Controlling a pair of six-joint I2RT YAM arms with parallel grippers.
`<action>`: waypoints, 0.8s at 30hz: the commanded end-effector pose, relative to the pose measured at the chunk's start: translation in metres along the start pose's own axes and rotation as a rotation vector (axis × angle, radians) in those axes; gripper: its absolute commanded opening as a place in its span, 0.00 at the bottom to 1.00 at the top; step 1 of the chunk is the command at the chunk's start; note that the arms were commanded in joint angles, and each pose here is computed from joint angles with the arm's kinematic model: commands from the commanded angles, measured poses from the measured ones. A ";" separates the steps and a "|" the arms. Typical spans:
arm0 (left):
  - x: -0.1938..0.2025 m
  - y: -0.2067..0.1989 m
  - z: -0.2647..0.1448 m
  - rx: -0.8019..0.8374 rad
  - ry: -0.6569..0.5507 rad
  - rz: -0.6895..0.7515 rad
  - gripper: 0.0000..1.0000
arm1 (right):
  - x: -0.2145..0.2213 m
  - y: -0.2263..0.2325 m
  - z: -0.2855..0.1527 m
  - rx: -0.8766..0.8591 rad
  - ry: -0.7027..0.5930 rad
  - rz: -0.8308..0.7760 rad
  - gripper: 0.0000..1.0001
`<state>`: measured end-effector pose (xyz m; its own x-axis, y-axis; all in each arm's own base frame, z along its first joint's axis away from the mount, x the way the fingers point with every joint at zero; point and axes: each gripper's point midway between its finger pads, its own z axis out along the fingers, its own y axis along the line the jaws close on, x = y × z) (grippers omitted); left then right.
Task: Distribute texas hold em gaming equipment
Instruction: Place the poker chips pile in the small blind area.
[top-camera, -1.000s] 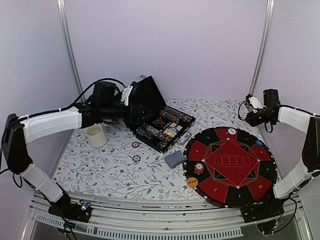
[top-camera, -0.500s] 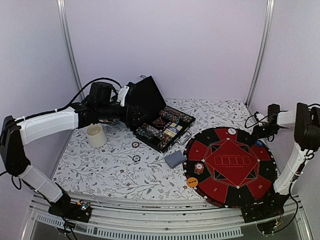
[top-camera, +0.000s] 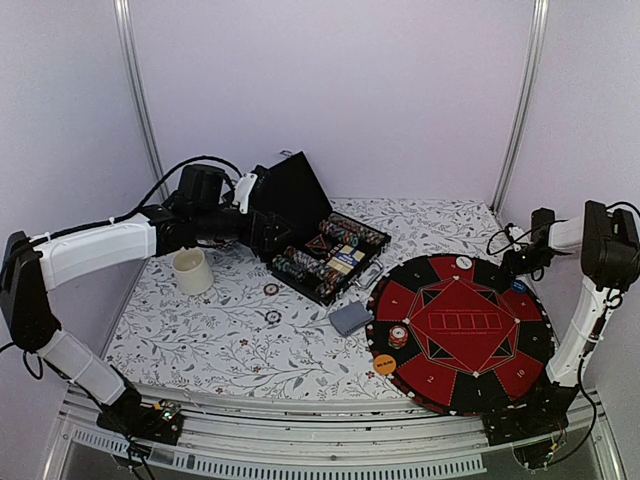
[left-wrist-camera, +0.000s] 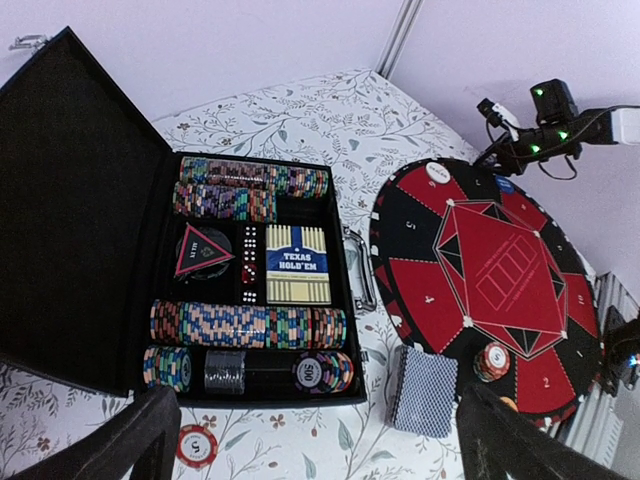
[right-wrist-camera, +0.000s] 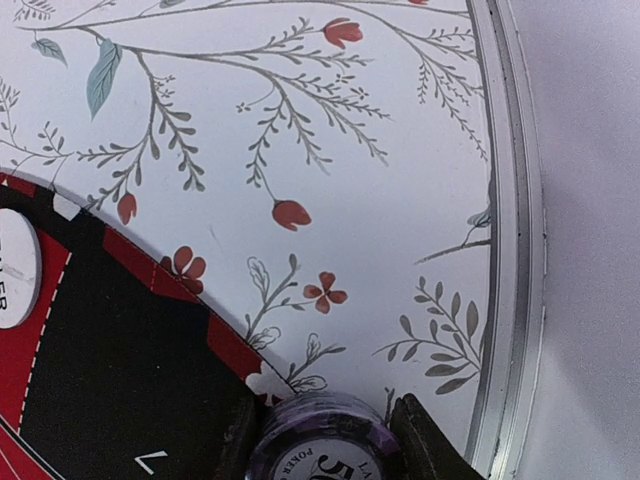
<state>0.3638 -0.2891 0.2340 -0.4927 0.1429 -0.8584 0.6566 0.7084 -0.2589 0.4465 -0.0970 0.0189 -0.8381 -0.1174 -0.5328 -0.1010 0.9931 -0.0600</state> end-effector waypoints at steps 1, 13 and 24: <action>-0.006 0.005 -0.006 -0.015 -0.011 -0.005 0.98 | -0.001 -0.003 0.007 0.012 0.004 -0.010 0.03; -0.007 0.007 -0.009 -0.033 -0.010 0.003 0.98 | -0.009 -0.007 -0.002 0.030 -0.010 -0.008 0.66; 0.018 0.025 0.000 -0.113 0.062 -0.001 0.98 | -0.064 -0.001 -0.061 0.109 -0.144 -0.063 0.99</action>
<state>0.3671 -0.2780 0.2223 -0.5170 0.1653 -0.8399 0.6138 0.7555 -0.2291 0.4497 -0.0990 0.0386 -0.8280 -0.1345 -0.5444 -0.0917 0.9902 -0.1052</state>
